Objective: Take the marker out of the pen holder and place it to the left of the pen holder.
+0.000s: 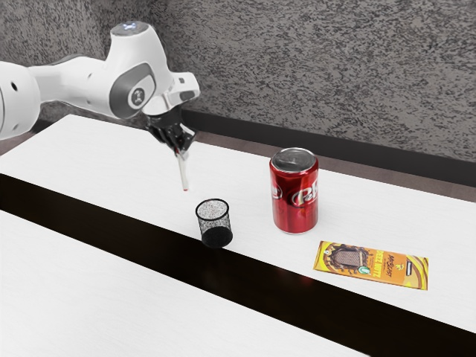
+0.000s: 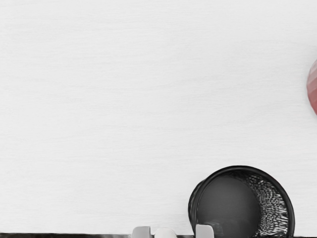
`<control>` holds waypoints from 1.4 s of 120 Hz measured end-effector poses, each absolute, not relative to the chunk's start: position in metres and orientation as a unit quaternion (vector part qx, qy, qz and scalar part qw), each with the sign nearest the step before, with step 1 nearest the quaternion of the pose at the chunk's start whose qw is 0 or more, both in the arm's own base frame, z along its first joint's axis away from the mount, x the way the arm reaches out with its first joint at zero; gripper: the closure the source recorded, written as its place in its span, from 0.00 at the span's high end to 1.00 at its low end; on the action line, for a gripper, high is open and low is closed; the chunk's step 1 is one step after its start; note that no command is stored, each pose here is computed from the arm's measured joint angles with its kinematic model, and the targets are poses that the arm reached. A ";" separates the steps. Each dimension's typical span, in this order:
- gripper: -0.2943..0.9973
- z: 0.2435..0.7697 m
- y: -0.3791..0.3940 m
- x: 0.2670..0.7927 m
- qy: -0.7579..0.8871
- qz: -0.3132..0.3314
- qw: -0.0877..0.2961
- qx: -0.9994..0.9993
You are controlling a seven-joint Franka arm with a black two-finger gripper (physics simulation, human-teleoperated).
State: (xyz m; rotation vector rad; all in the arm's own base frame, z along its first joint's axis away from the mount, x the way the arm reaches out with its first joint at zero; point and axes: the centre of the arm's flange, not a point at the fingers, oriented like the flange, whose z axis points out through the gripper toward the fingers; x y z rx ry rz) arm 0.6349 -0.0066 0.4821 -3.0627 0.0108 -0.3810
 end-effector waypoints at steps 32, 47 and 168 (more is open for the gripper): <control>0.19 0.452 0.071 0.615 -0.035 -0.038 0.046 -0.998; 0.19 0.422 0.073 0.612 -0.023 0.023 0.042 -0.999; 0.72 0.672 0.042 0.549 0.134 -0.079 0.023 -0.988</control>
